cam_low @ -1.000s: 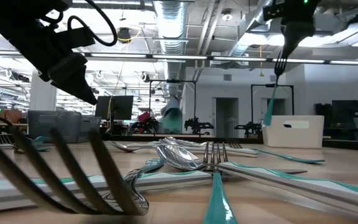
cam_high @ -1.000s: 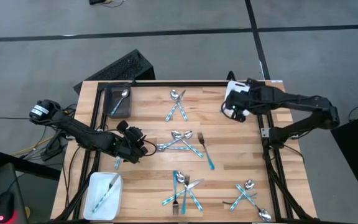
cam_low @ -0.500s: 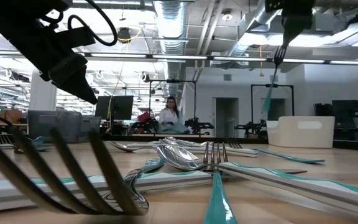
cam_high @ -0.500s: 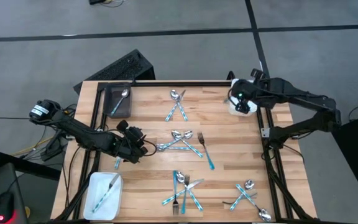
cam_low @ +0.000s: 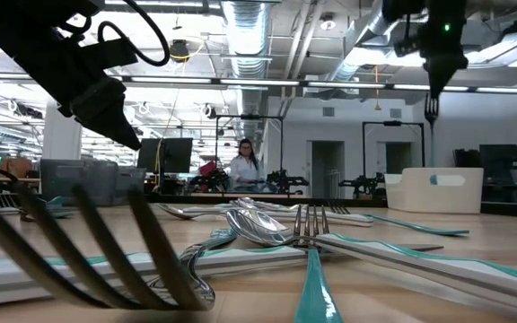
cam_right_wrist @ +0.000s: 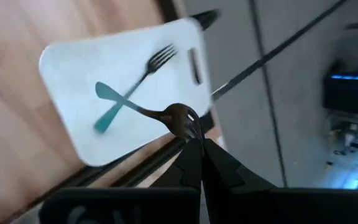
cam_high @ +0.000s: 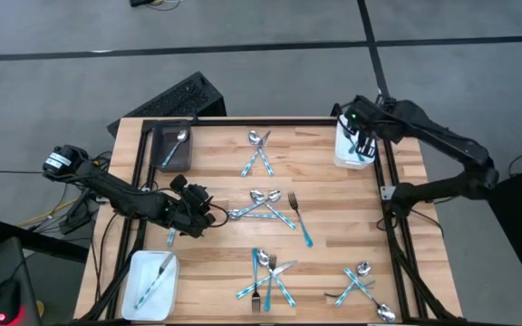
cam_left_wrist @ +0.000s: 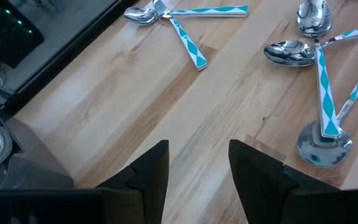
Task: Sort silverware by color (type)
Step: Put the blue fork into the top white bin
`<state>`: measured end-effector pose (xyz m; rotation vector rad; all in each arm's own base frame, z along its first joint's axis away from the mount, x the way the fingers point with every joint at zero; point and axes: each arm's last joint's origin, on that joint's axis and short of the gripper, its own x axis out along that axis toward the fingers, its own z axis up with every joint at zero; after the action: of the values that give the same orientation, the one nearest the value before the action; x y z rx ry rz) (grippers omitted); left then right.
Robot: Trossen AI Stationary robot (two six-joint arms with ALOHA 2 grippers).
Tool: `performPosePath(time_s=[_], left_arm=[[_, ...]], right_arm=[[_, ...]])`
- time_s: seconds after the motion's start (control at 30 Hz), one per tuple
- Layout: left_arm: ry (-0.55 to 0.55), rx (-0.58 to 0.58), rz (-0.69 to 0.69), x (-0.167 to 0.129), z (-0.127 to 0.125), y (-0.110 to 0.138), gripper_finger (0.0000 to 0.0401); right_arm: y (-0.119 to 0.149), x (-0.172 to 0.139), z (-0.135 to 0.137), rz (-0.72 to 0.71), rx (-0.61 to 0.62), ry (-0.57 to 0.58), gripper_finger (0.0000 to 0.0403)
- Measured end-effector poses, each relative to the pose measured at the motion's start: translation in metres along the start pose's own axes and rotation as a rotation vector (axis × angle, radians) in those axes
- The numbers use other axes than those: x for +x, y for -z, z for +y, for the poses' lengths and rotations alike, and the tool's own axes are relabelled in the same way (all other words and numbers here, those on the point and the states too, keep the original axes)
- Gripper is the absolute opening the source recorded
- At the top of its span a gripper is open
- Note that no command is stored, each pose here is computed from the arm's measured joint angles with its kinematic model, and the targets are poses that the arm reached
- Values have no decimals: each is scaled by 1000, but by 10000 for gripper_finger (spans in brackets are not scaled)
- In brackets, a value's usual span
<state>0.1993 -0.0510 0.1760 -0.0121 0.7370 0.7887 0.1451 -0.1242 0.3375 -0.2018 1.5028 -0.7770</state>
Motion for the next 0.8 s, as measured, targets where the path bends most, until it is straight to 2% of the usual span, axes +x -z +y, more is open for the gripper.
performPosePath(time_s=[0.17,0.43,0.8], left_arm=[[-4,0,-4,0,0,0,155],[-4,1,-4,0,0,0,155],[-4,1,-4,0,0,0,155]], right_arm=[[1,24,-4,-21,-20,-112,23],[-1,48,-12,-88,21,-102,23],[-8,73,-5,-52,-3,-130,26]])
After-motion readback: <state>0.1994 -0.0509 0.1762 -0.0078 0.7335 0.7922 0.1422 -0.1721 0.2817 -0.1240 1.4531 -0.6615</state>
